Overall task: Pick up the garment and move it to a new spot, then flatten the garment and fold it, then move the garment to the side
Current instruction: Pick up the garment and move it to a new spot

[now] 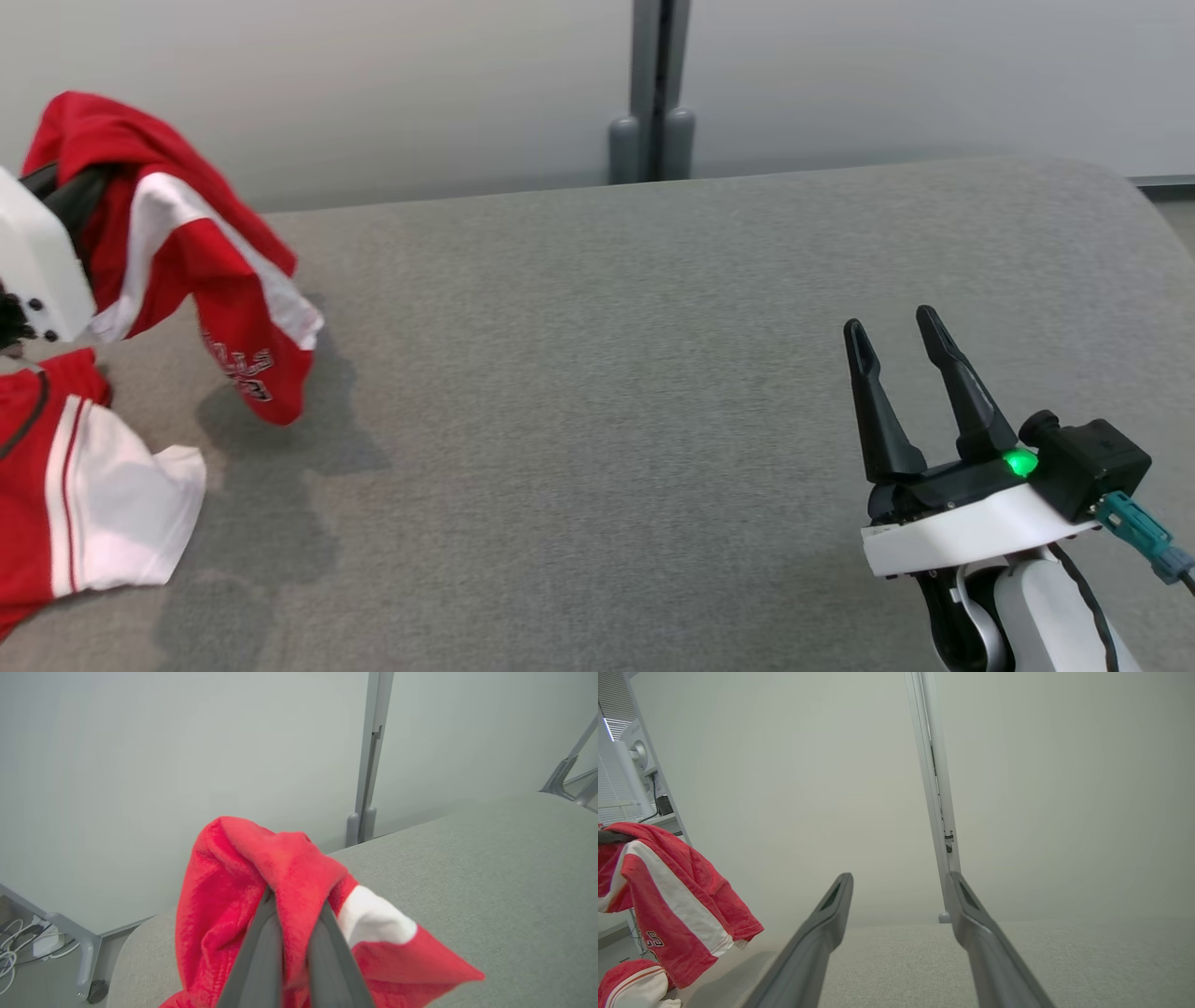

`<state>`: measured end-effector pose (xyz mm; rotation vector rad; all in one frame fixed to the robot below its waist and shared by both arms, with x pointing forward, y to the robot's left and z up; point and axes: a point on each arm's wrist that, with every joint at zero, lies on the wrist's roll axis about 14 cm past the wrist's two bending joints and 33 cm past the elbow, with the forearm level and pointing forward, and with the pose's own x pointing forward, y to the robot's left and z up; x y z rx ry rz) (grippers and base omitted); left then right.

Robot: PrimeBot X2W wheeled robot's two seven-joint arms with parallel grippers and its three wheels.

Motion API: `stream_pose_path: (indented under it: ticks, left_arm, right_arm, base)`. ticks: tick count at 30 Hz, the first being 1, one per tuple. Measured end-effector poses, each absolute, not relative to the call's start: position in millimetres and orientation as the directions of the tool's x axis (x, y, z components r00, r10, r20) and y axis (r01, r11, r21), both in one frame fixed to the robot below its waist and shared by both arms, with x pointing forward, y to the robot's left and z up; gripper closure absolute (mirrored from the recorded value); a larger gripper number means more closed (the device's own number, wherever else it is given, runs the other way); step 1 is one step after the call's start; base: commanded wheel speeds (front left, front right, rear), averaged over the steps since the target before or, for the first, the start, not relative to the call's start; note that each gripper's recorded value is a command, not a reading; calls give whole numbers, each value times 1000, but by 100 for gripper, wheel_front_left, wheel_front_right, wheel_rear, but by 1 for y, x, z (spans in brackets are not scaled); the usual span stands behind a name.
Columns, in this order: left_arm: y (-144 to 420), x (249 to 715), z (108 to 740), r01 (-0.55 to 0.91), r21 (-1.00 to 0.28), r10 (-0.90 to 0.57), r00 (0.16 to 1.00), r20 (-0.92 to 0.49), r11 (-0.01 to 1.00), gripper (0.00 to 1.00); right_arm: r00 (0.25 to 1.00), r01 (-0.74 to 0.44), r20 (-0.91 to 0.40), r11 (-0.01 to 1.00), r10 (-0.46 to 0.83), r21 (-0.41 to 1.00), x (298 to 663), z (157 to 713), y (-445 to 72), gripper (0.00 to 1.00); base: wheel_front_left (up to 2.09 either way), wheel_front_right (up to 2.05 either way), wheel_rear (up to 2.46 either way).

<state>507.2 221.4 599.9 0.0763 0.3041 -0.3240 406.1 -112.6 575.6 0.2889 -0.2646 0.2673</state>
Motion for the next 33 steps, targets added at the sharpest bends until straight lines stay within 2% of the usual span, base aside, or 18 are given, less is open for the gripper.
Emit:
stream_pose_path:
  ticks: [5,12,15,19,23,26,27,29,33]
  left_arm:
    - [151,510,624,475,26,-458,860,-227,879,100]
    - [59,492,640,657,-15,-653,745,-139,753,100]
    - [29,483,648,706,-66,-709,701,-79,705,100]
    - [9,474,630,734,-131,-745,664,-65,666,100]
    - [2,466,580,723,-201,-750,648,-132,661,100]
    - [6,455,526,700,-224,-735,633,-245,678,100]
    - [14,447,488,686,-200,-707,622,-337,699,100]
    - [31,447,460,661,-135,-650,642,-406,738,100]
    - [62,456,433,587,-36,-537,713,-451,809,100]
  right_arm:
    - [941,-224,305,945,145,239,393,581,-140,0]
    - [945,-122,325,963,39,239,376,588,-178,0]
    - [947,-80,321,968,-1,239,370,587,-192,0]
    - [953,-39,301,970,-36,239,368,580,-204,0]
    - [957,-16,285,971,-54,238,369,574,-210,0]
    - [960,-9,273,971,-58,237,372,570,-212,0]
    - [962,-11,266,972,-53,234,374,568,-210,0]
    - [964,-15,263,972,-48,233,376,567,-209,0]
    - [965,-30,261,973,-32,229,380,566,-203,0]
  base:
    - [0,0,0]
    - [0,0,0]
    - [0,0,0]
    - [0,0,0]
    - [0,0,0]
    - [0,0,0]
    - [0,0,0]
    - [0,0,0]
    - [0,0,0]
